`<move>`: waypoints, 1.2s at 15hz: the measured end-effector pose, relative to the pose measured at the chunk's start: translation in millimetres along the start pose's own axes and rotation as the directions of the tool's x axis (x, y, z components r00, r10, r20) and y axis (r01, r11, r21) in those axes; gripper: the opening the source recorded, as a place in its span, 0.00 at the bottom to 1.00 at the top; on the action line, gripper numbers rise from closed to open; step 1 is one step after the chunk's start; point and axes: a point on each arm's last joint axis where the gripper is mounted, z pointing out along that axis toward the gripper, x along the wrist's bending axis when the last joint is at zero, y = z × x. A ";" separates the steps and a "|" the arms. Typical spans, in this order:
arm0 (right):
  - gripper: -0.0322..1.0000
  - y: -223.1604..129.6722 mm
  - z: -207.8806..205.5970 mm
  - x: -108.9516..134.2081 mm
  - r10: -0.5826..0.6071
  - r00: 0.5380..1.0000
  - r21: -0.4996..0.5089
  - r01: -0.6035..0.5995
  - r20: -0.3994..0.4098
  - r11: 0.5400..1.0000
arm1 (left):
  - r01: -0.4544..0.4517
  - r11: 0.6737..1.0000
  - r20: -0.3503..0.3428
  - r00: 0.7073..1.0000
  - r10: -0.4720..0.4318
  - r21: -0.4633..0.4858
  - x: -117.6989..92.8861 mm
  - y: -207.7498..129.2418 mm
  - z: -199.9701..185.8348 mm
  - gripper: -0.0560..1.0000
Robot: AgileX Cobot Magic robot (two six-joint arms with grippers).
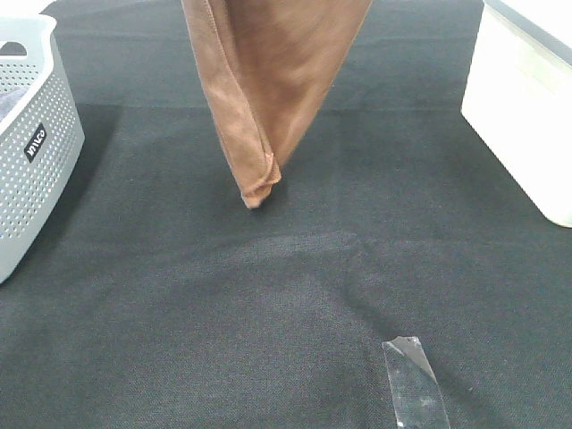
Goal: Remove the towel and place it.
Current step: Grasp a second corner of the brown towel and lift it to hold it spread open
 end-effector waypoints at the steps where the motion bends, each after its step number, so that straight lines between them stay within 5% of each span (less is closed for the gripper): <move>1: 0.03 2.0 -0.1 -4.8 -0.003 0.999 -0.022 0.004 0.053 1.000 | 0.016 1.000 -0.001 1.000 -0.016 0.003 2.5 -5.2 6.5 0.05; 6: 0.03 4.6 3.2 -19.9 -0.046 0.969 -0.047 0.059 0.242 0.997 | 0.029 0.997 -0.017 0.999 -0.030 -0.066 11.9 -1.3 29.5 0.05; 10: 0.03 -24.0 10.5 -44.0 0.124 0.886 -0.127 -0.074 0.446 0.989 | 0.025 0.991 -0.014 1.000 -0.027 -0.130 22.5 1.3 47.1 0.05; 18: 0.03 -25.3 91.4 -25.0 0.156 0.826 -0.224 -0.037 0.541 0.974 | -0.012 0.980 -0.018 1.000 0.008 -0.197 79.0 -27.2 82.6 0.05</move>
